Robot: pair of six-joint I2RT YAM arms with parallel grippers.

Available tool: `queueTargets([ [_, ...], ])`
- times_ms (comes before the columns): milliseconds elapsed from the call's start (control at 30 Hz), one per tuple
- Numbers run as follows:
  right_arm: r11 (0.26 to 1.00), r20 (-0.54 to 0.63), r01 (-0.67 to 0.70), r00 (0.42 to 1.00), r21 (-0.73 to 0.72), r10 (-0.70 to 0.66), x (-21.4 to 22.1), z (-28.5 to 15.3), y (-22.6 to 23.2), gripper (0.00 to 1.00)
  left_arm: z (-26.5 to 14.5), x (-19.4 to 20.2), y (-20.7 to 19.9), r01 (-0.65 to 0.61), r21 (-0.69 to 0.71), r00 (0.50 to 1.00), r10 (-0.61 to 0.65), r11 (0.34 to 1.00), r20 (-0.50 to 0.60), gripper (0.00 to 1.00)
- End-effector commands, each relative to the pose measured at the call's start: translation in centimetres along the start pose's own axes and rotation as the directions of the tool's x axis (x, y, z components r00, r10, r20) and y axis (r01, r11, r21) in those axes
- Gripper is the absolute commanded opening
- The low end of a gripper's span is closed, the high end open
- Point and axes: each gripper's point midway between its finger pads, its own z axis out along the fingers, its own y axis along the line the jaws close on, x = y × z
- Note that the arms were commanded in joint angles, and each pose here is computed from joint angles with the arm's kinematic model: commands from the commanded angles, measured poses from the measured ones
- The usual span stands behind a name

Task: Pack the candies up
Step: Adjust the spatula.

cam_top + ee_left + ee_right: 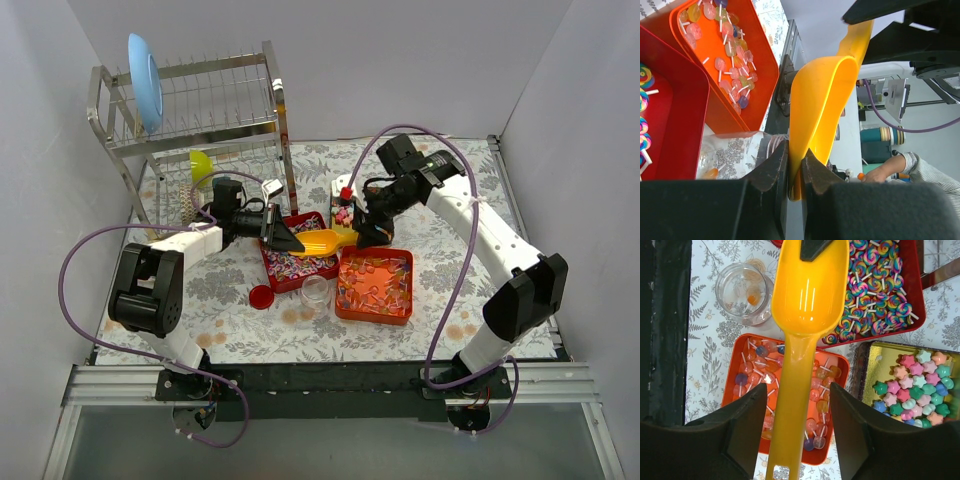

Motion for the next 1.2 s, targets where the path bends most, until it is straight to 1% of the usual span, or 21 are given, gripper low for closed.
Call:
queueTargets([
  [0,0.999,0.013,0.023,1.000,0.036,-0.024,-0.4,0.4,-0.2,0.58,-0.4,-0.9,-1.7,-0.066,0.021,0.998,0.066,0.998,0.013,0.00],
  [167,0.999,0.027,0.024,0.999,0.044,-0.025,-0.8,0.8,0.0,0.50,-0.5,-0.9,-1.6,-0.058,0.021,0.998,0.058,0.998,0.014,0.00],
  [367,0.992,0.054,0.044,0.997,0.115,-0.051,-1.7,0.4,-0.4,0.49,-0.5,-0.9,-1.5,-0.043,0.021,0.999,0.042,0.999,0.018,0.00],
  [433,0.991,0.040,0.054,0.997,0.125,-0.060,-1.5,0.5,-0.4,0.38,-0.5,-1.0,-1.5,-0.044,0.023,0.999,0.043,0.999,0.021,0.00],
  [500,0.990,0.032,0.062,0.997,0.129,-0.067,-1.5,0.6,-0.3,0.23,-0.6,-1.1,-1.3,-0.033,0.022,0.999,0.032,0.999,0.023,0.00],
  [533,0.989,0.027,0.060,0.998,0.134,-0.064,-1.4,0.6,-0.4,0.11,-0.6,-1.1,-1.3,-0.031,0.023,0.999,0.031,0.999,0.023,0.00],
  [567,0.987,0.025,0.063,0.997,0.147,-0.067,-1.6,0.3,-0.6,0.07,-0.6,-1.3,-1.2,-0.031,0.013,0.999,0.030,0.999,0.032,0.04],
  [600,0.986,0.022,0.061,0.998,0.154,-0.065,-1.7,0.1,-0.7,0.03,-0.8,-1.5,-1.1,-0.042,0.002,0.998,0.042,0.999,0.044,0.15],
  [633,0.982,0.004,0.066,0.998,0.176,-0.068,-1.6,-0.2,-1.2,0.01,-1.1,-1.9,-0.8,-0.025,-0.022,0.998,0.026,0.999,0.063,0.27],
  [667,0.980,-0.017,0.079,0.997,0.182,-0.078,-1.4,-0.3,-1.4,0.01,-1.5,-2.2,-0.6,-0.027,-0.047,0.996,0.030,0.999,0.081,0.47],
  [733,0.968,-0.068,0.131,0.991,0.216,-0.119,-1.6,-1.6,-2.3,0.01,-2.8,-3.1,1.2,0.002,-0.174,0.988,0.026,0.985,0.155,0.57],
  [767,0.961,-0.118,0.187,0.979,0.202,-0.166,-1.0,-1.6,-2.8,0.01,-3.4,-3.2,1.9,0.032,-0.225,0.982,0.011,0.974,0.187,0.70],
  [800,0.954,-0.152,0.218,0.970,0.206,-0.189,-1.2,-2.5,-3.1,0.01,-4.1,-3.4,2.6,0.053,-0.288,0.973,0.016,0.956,0.232,0.71],
  [867,0.938,-0.258,0.306,0.931,0.163,-0.259,0.1,-2.6,-4.4,0.01,-4.8,-1.8,4.0,0.152,-0.315,0.956,-0.059,0.937,0.286,0.71],
  [900,0.928,-0.287,0.340,0.913,0.151,-0.288,-0.3,-3.6,-4.7,0.01,-5.0,-1.4,4.1,0.166,-0.330,0.950,-0.061,0.929,0.305,0.71],
  [933,0.920,-0.336,0.361,0.895,0.156,-0.294,0.0,-3.9,-5.6,0.01,-5.5,-1.7,4.1,0.155,-0.375,0.936,-0.014,0.914,0.351,0.71],
  [967,0.919,-0.364,0.369,0.882,0.138,-0.300,0.4,-3.4,-6.7,0.01,-5.6,-0.5,4.9,0.218,-0.384,0.922,-0.060,0.897,0.383,0.70],
  [1033,0.892,-0.440,0.441,0.824,0.103,-0.357,0.3,-4.2,-7.8,0.01,-6.4,-0.4,6.0,0.261,-0.439,0.899,-0.051,0.860,0.435,0.66],
  [1100,0.876,-0.493,0.481,0.773,0.044,-0.399,0.9,-2.9,-8.7,0.01,-6.7,0.4,7.0,0.312,-0.458,0.881,-0.073,0.833,0.467,0.64],
  [1133,0.849,-0.539,0.528,0.717,0.006,-0.442,1.5,-2.8,-9.2,0.01,-7.0,0.7,7.6,0.342,-0.474,0.871,-0.085,0.811,0.483,0.61],
  [1167,0.833,-0.557,0.552,0.681,-0.034,-0.475,1.5,-1.9,-9.1,0.01,-7.5,0.7,8.3,0.364,-0.497,0.857,-0.075,0.787,0.509,0.60],
])
